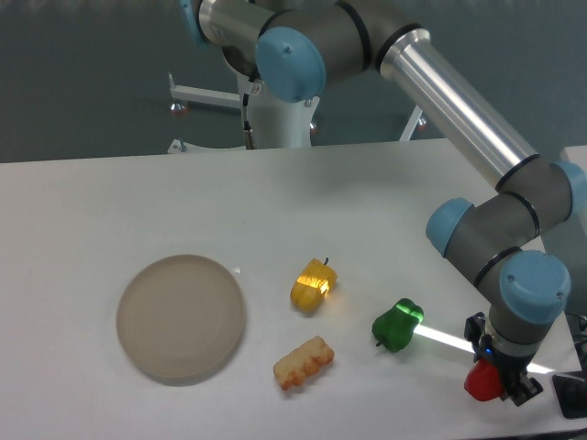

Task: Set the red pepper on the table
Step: 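Lift the held red pepper with the gripper and move it toward the yellow pepper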

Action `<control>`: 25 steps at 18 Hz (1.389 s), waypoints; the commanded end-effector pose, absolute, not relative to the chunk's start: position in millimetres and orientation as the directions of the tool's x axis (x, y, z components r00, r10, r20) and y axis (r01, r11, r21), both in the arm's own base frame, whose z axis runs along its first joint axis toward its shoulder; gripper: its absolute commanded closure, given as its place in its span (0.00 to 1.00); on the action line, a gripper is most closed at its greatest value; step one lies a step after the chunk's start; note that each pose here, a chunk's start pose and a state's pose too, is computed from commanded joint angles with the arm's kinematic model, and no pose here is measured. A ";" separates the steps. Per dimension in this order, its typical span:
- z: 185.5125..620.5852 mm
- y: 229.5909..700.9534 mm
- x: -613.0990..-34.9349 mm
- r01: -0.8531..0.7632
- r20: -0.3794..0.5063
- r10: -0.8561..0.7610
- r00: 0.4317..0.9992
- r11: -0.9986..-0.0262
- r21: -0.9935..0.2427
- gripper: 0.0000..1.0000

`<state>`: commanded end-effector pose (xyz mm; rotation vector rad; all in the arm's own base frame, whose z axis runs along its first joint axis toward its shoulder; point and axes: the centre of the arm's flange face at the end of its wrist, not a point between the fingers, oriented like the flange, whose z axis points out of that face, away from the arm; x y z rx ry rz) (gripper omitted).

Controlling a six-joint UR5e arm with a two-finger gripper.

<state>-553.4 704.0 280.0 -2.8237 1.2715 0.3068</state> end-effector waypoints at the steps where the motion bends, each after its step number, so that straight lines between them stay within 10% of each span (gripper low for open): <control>1: 278.5 704.7 -552.2 -0.743 -0.188 -0.738 0.648 -0.667 0.053 0.39; 14: 303.7 689.8 -505.4 -0.761 -0.126 -0.757 0.642 -0.648 0.014 0.39; 25: 332.3 568.4 -420.7 -0.755 0.027 -0.756 0.654 -0.655 -0.036 0.39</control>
